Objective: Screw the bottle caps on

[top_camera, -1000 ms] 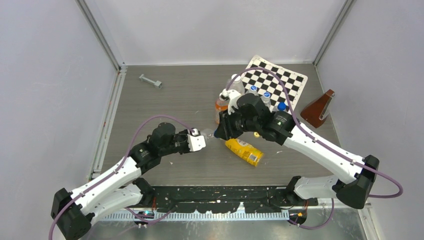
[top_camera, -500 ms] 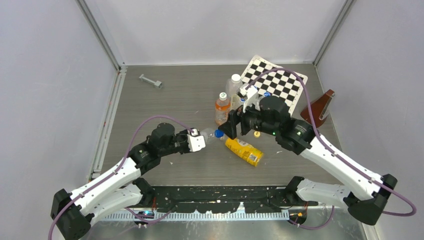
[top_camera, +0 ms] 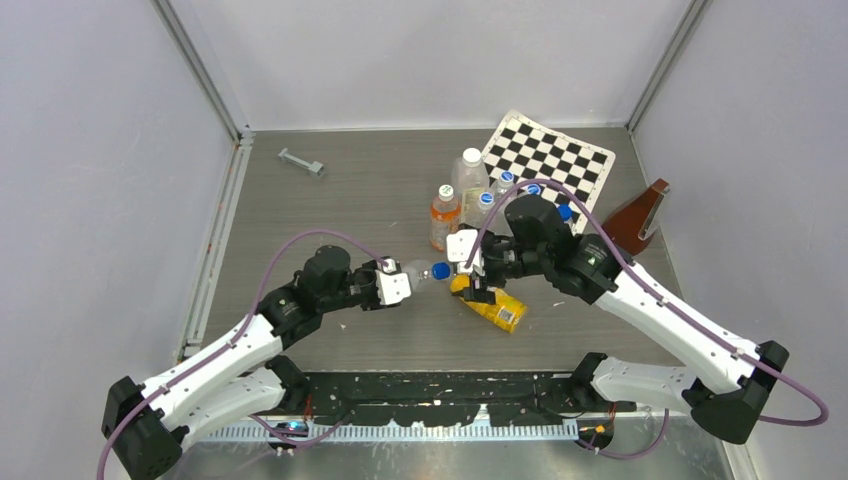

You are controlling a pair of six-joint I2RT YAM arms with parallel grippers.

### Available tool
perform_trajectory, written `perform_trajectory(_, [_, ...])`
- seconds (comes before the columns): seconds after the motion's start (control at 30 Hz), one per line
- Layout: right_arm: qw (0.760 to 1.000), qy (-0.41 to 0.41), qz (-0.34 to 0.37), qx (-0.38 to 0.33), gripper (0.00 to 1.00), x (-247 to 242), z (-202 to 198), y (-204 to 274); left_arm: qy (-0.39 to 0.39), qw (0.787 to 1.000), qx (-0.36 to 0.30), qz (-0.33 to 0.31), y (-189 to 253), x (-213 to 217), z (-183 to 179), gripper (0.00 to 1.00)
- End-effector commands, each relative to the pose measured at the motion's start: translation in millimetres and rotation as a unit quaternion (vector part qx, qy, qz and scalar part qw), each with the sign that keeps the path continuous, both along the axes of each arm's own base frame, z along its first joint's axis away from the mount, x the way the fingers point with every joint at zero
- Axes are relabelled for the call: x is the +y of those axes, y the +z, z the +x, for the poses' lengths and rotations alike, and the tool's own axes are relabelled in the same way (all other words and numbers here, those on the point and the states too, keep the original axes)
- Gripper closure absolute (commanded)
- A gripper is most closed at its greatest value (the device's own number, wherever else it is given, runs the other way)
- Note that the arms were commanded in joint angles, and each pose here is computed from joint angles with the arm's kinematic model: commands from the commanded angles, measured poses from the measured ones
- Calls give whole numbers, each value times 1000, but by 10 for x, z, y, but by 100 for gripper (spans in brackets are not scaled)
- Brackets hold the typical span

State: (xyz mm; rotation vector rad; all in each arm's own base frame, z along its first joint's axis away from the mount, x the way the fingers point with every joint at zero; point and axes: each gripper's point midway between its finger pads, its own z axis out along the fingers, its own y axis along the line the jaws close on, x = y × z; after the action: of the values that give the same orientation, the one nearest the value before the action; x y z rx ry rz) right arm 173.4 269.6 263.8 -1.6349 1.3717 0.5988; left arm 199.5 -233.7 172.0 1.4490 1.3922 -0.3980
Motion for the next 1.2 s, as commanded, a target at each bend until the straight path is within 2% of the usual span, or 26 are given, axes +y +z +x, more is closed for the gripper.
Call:
perform_trajectory(0.0, [996, 76, 16, -43, 24, 103, -108, 244, -13, 999, -14, -35, 202, -110, 2, 54])
perform_trajectory(0.3, [995, 89, 19, -35, 36, 193, -95, 222, -16, 999, -13, -37, 213, -119, -7, 51])
perform_trajectory(0.77, [996, 85, 8, -33, 41, 271, 0, 172, -21, 999, -12, -40, 227, -127, -24, 50])
perform_trajectory(0.9, [996, 81, 4, -26, 48, 282, 16, 147, -22, 999, -13, -41, 240, -130, -27, 50])
perform_trajectory(1.0, [997, 74, 2, -10, 59, 288, 16, 120, -20, 999, -14, -41, 241, -121, -25, 50])
perform_trajectory(1.1, [998, 48, 5, 34, 65, 311, 6, 85, -16, 999, -17, -40, 249, -109, -14, 50])
perform_trajectory(1.17, [996, -3, 23, 87, 74, 360, 51, 103, -13, 999, -20, -40, 259, -102, -4, 50])
